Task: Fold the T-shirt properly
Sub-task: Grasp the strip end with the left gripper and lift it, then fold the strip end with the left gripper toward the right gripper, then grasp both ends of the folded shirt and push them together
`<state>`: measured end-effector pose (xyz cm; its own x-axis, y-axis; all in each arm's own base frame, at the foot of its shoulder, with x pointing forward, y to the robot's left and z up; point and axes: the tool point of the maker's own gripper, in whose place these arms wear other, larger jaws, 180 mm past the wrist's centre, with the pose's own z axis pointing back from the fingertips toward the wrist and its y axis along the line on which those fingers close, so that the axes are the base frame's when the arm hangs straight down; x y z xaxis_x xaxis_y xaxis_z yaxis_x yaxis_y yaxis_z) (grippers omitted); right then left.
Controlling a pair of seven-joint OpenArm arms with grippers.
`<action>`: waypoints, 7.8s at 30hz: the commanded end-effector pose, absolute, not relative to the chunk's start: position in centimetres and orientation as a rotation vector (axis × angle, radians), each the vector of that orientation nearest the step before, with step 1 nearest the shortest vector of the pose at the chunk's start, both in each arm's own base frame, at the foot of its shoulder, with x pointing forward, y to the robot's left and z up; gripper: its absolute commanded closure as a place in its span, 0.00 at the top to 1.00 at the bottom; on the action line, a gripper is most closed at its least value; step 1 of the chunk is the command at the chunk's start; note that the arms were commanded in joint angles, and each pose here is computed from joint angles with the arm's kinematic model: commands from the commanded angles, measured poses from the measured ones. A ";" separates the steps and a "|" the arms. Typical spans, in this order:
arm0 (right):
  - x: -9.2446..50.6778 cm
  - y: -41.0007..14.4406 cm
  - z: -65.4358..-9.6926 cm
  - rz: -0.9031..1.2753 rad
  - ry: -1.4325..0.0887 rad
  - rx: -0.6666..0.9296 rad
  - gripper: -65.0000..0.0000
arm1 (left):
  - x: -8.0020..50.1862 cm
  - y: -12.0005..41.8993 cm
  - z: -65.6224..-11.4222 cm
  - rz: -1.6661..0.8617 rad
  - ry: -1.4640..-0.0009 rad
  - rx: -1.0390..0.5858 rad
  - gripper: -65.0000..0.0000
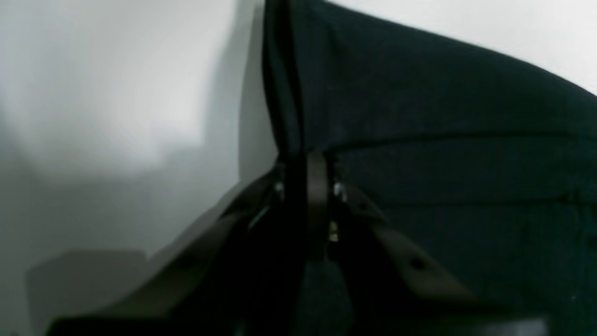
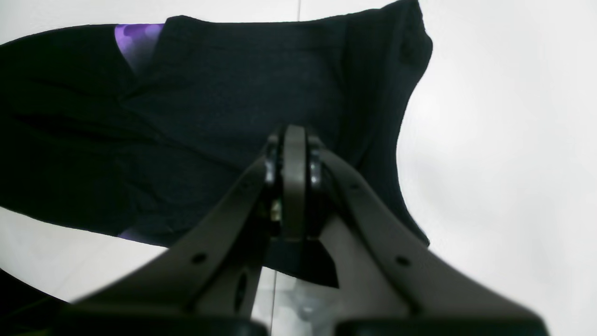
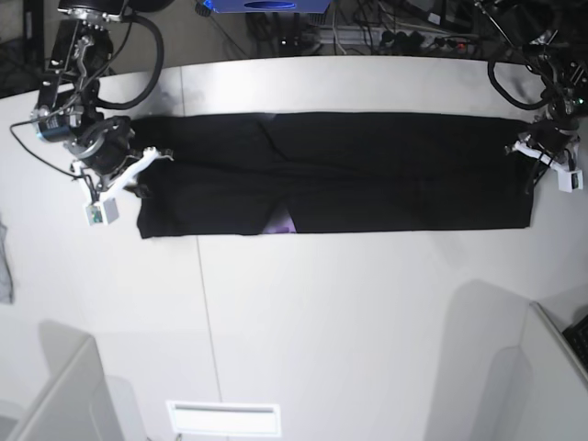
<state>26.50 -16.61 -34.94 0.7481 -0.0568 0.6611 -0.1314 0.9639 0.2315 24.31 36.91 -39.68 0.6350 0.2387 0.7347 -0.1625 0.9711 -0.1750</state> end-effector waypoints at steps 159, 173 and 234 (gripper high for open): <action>30.4 -19.5 -37.0 -0.212 -0.689 0.516 0.72 | 22.4 28.3 -35.6 -0.083 -0.839 0.154 0.00; 28.9 -22.3 -41.6 -0.294 -0.563 0.475 0.72 | 19.9 33.9 -36.9 0.106 -0.835 0.079 0.00; 29.0 -10.7 -34.9 0.136 -0.649 0.402 0.00 | 24.6 19.4 -44.8 -0.216 -0.650 -0.203 0.00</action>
<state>28.24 -10.73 -36.07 0.8193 -0.0002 0.5734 -0.2287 0.9169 0.3272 25.74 18.41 -43.63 0.7290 -0.0815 0.6796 0.2643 0.9494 -0.1697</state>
